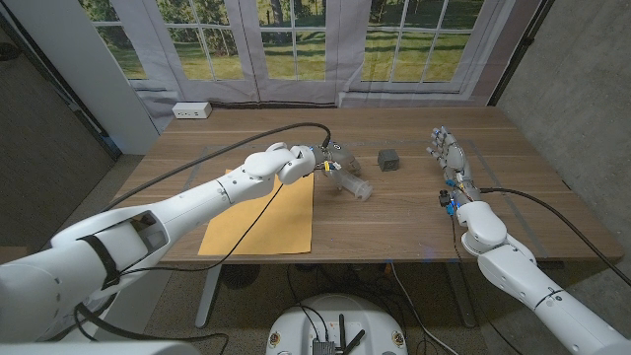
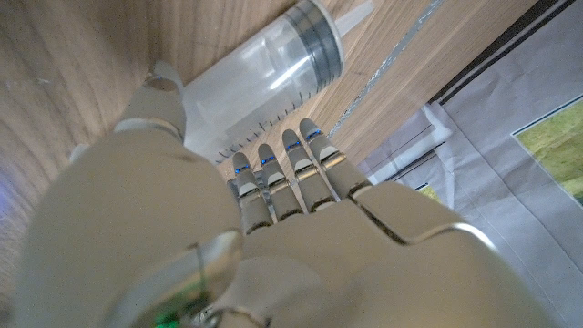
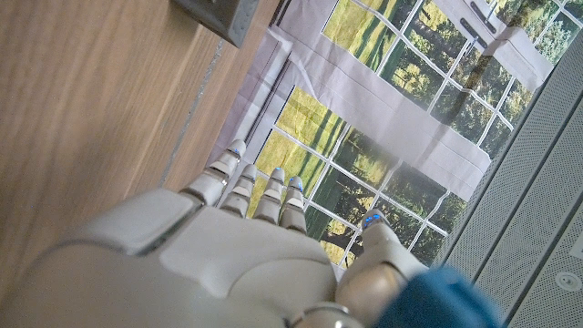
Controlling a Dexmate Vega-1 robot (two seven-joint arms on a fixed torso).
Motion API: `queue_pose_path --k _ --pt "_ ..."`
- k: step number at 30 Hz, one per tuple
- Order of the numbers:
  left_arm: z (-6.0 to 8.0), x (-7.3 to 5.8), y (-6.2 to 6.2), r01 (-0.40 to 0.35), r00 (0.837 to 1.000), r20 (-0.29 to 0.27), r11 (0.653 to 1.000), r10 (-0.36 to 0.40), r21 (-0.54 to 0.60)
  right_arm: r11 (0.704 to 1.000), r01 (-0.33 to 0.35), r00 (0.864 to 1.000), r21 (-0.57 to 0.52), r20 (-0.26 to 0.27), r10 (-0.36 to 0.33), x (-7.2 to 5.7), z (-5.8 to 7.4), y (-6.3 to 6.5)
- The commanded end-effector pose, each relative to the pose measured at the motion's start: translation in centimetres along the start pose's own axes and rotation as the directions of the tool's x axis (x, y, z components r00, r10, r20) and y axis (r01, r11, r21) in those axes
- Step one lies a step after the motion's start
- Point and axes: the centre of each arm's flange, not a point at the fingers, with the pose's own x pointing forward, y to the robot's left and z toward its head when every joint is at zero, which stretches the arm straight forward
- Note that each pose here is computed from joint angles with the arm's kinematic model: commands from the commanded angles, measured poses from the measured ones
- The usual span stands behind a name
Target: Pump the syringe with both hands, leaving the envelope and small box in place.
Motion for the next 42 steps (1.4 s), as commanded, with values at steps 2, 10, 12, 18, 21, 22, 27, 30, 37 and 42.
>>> queue_pose_path --k 2,10,12,18,21,22,27,30,37,42 --pt "-0.1 -0.1 0.6 0.059 0.998 -0.001 0.998 -0.059 0.006 1.0 0.007 1.0 -0.007 -0.003 -0.007 -0.2 0.0 0.0" --pt "-0.4 -0.3 1.3 0.116 0.993 0.002 0.993 -0.116 -0.004 1.0 0.005 1.0 -0.006 -0.002 -0.005 0.0 -0.1 -0.1" --pt "-0.6 -0.3 1.6 0.137 0.991 0.006 0.99 -0.137 -0.017 1.0 0.006 1.0 -0.009 -0.002 -0.006 0.2 -0.1 -0.1" --pt "-0.8 -0.5 1.9 0.152 0.988 0.007 0.988 -0.152 -0.014 1.0 0.007 1.0 -0.014 -0.002 -0.007 0.4 0.0 -0.2" --pt "-0.8 -0.6 2.0 0.163 0.986 0.016 0.986 -0.163 -0.022 1.0 0.006 1.0 -0.017 -0.004 -0.006 0.4 0.0 -0.2" --pt "-0.8 -0.7 2.1 0.162 0.987 0.016 0.987 -0.162 -0.022 1.0 0.005 1.0 -0.018 -0.006 -0.005 0.4 0.0 -0.2" --pt "-0.9 -1.2 2.7 0.173 0.985 0.028 0.984 -0.173 -0.031 1.0 0.005 1.0 -0.019 -0.008 -0.005 0.4 0.0 -0.1" --pt "-1.0 -1.5 3.1 0.174 0.984 0.031 0.984 -0.173 -0.046 1.0 0.004 1.0 -0.019 -0.01 -0.004 0.5 -0.1 -0.1" --pt "-1.6 -3.0 4.4 0.168 0.986 0.032 0.977 -0.165 -0.134 1.0 -0.001 1.0 -0.023 -0.015 0.0 0.6 -0.2 -0.1" --pt "-2.4 -3.6 4.0 0.162 0.987 0.012 0.963 -0.163 -0.216 1.0 -0.005 1.0 -0.026 -0.015 0.004 0.7 -0.2 -0.2"
